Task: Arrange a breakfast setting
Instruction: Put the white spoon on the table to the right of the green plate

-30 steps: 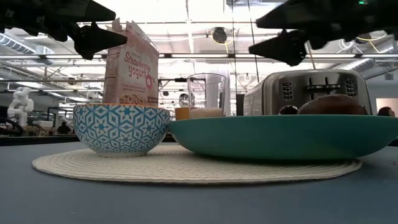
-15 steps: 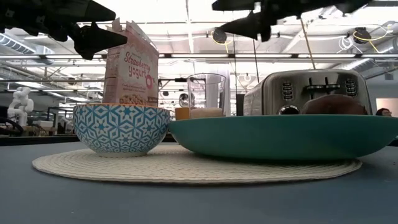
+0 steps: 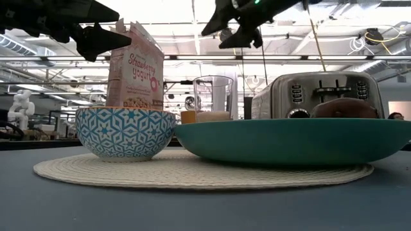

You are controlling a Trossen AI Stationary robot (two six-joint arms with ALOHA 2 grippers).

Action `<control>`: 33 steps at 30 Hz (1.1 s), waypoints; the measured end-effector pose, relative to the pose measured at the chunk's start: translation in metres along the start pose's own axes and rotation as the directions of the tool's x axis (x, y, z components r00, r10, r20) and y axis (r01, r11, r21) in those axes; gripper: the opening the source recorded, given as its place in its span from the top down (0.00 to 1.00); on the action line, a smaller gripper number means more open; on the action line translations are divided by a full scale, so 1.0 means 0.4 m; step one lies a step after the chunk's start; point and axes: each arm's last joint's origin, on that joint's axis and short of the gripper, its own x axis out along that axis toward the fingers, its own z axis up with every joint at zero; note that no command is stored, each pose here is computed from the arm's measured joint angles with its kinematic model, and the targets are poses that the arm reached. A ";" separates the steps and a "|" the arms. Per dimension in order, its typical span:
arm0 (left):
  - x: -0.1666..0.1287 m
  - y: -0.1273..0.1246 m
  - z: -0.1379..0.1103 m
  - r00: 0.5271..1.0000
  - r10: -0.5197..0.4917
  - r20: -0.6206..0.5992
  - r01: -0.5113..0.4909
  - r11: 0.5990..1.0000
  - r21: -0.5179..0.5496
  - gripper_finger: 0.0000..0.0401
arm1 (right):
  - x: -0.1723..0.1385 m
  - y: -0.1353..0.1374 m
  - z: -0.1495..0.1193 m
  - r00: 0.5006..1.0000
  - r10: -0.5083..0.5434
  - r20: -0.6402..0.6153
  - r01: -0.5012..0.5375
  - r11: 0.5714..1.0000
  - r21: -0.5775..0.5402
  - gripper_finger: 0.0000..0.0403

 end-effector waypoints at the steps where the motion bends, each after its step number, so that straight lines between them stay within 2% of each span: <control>1: 0.000 0.000 0.000 1.000 0.000 0.000 0.000 1.000 0.000 0.23 | 0.014 -0.007 0.005 1.000 -0.016 0.002 0.016 1.000 0.004 0.11; 4: 0.000 0.000 0.000 1.000 0.000 0.000 0.000 1.000 0.000 0.23 | 0.058 -0.028 0.007 0.999 -0.052 -0.012 0.052 0.999 0.008 0.11; 9: 0.000 0.000 -0.001 1.000 0.000 -0.003 0.000 1.000 0.002 0.23 | 0.134 -0.063 -0.009 0.997 -0.045 -0.066 0.046 0.999 0.011 0.11; 18: 0.000 0.000 -0.002 1.000 0.001 -0.006 -0.001 1.000 0.011 0.23 | 0.253 -0.121 -0.050 0.982 -0.136 -0.130 0.138 0.990 0.005 0.11; 24: 0.000 0.000 -0.002 1.000 0.001 -0.007 -0.001 1.000 0.018 0.23 | 0.300 -0.133 -0.080 0.974 -0.160 -0.162 0.161 0.987 -0.005 0.11; 33: 0.000 0.000 -0.002 1.000 0.001 -0.008 -0.001 1.000 0.018 0.23 | 0.329 -0.153 -0.113 0.964 -0.183 -0.191 0.184 0.983 -0.013 0.11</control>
